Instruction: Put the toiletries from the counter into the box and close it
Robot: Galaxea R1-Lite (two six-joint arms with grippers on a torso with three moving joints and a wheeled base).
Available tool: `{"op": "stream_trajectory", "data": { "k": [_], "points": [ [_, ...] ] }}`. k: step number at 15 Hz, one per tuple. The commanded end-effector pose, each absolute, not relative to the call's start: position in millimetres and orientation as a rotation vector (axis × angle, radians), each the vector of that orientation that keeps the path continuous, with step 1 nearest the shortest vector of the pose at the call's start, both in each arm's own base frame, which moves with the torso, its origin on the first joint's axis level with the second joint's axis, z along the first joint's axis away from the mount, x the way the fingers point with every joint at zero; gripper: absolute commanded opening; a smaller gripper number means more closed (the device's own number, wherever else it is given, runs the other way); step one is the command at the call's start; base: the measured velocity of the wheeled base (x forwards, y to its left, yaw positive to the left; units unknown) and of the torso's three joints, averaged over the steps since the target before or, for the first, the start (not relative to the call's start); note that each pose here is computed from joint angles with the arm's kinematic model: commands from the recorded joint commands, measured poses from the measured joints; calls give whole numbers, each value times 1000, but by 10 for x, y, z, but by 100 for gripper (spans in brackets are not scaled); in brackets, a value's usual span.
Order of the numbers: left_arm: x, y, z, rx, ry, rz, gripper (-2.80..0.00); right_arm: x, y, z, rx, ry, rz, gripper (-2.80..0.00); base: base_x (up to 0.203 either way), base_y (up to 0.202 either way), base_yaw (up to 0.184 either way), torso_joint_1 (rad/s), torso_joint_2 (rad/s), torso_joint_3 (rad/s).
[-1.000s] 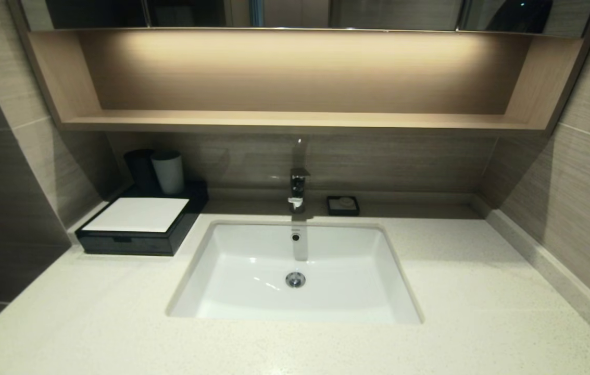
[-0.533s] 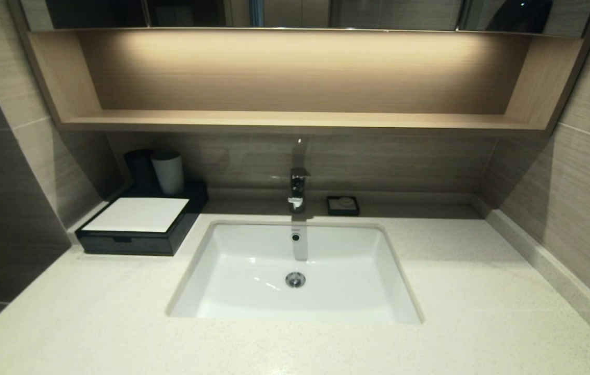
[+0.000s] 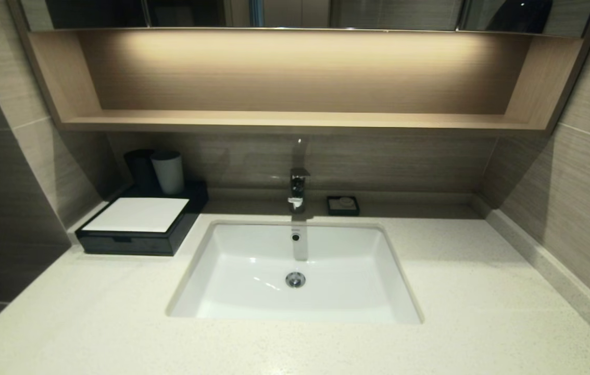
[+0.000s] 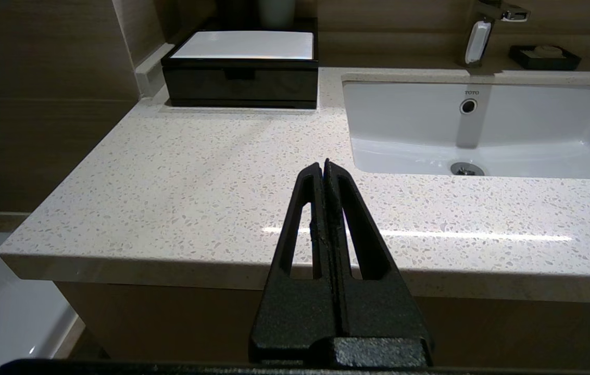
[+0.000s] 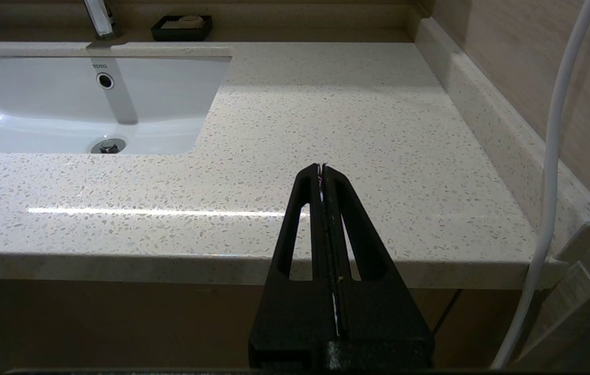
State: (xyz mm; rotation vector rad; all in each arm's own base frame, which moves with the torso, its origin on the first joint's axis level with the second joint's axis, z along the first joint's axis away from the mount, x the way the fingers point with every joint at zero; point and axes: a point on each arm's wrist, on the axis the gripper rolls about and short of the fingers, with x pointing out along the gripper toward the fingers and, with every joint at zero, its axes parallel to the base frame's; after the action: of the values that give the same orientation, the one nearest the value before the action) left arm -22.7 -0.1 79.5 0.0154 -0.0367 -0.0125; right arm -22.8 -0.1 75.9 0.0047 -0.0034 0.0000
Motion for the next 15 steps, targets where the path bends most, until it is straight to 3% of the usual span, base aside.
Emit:
{"op": "stream_trajectory", "data": {
  "k": [1,15],
  "points": [
    [-211,-1,741,15,-17,-12,-280,-227,-1,755,5,-3,0,-280,0,0,0,0,0,0],
    [-211,-1,741,14,-17,-12,-280,-227,-1,754,1,-2,0,-280,0,0,0,0,0,0]
  ]
}}
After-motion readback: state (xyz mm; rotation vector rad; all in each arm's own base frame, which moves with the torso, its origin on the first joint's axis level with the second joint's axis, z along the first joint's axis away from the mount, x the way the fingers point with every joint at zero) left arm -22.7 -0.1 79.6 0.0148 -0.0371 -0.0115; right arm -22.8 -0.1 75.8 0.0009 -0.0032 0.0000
